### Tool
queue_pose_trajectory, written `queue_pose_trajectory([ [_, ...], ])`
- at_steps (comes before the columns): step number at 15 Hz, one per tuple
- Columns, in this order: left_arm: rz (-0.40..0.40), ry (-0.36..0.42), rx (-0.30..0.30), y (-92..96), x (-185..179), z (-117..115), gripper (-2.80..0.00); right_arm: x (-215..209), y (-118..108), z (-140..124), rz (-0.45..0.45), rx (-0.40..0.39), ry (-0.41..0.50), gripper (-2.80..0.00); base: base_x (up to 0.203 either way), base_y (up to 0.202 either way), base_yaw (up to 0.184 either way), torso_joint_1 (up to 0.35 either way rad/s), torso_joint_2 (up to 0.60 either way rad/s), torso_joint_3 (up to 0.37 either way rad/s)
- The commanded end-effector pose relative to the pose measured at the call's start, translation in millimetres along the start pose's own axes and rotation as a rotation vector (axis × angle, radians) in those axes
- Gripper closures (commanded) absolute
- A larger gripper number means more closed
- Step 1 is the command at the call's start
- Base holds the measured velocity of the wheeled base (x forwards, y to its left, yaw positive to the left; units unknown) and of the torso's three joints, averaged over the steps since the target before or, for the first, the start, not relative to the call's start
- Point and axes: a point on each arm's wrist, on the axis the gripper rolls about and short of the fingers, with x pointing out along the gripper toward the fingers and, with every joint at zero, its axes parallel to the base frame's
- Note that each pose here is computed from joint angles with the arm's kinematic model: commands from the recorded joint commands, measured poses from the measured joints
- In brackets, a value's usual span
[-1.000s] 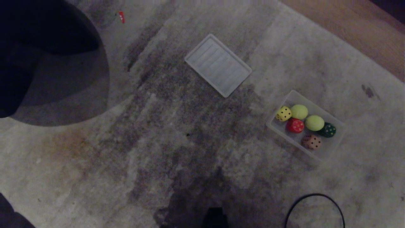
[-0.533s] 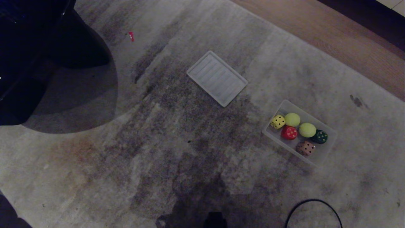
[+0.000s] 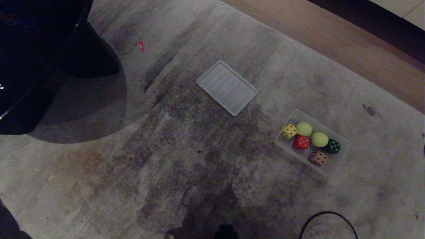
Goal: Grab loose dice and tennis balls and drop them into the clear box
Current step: Close the lid
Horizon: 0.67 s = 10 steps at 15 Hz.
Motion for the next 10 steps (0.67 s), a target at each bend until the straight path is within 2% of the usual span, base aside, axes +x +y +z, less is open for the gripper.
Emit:
queue_pose_trajectory([
  [1,0.000,0.002,0.001,0.0,0.2,-0.2,0.00,0.1,0.0,0.0,0.001,-0.001,0.002,0.00,0.000,0.000,0.000,0.000,0.00,0.000],
  [5,0.003,0.001,0.001,0.1,0.2,-0.2,0.00,0.1,0.0,0.0,0.001,-0.001,0.002,0.00,0.021,0.000,0.000,0.001,0.00,0.001],
  [10,0.004,0.003,0.001,0.1,0.2,-0.4,0.00,0.1,0.0,0.0,0.000,-0.001,0.002,0.00,0.179,0.000,0.000,0.002,0.00,0.003],
])
